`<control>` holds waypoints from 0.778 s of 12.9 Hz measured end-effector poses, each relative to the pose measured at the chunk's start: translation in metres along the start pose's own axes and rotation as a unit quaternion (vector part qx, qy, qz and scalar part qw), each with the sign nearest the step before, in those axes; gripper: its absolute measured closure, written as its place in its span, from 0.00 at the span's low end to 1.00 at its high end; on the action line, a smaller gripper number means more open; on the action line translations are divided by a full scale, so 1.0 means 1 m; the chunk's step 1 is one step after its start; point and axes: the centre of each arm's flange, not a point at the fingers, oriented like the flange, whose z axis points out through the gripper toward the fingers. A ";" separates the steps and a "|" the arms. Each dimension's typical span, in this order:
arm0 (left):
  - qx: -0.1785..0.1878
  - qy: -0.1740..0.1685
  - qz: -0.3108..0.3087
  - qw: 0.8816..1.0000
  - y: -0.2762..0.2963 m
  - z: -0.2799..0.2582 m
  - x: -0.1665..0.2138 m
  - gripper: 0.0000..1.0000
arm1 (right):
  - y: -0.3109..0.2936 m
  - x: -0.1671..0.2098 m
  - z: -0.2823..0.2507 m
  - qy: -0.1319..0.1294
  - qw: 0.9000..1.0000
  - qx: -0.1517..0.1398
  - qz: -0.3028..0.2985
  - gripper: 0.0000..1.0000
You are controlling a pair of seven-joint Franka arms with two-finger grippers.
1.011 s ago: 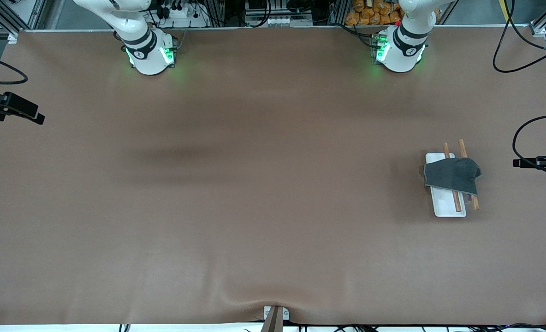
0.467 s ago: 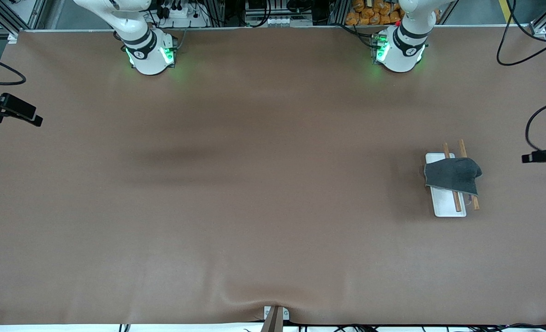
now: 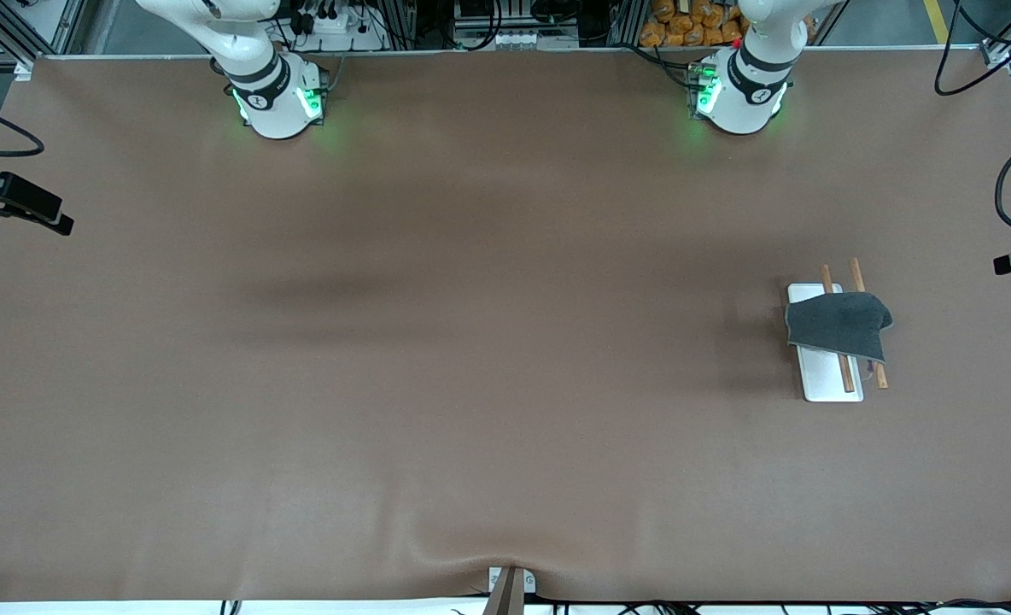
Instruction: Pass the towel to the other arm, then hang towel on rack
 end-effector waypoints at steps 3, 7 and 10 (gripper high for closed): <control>0.019 0.000 0.043 0.999 0.024 -0.005 0.004 0.00 | 0.001 0.000 0.000 0.000 1.000 -0.001 -0.001 0.00; 0.029 0.032 0.024 0.999 0.059 -0.041 -0.010 0.00 | 0.004 0.000 -0.002 0.002 1.000 -0.002 0.002 0.00; 0.031 0.046 0.000 0.998 0.095 -0.057 -0.018 0.00 | 0.006 0.000 -0.002 0.003 1.000 -0.002 0.003 0.00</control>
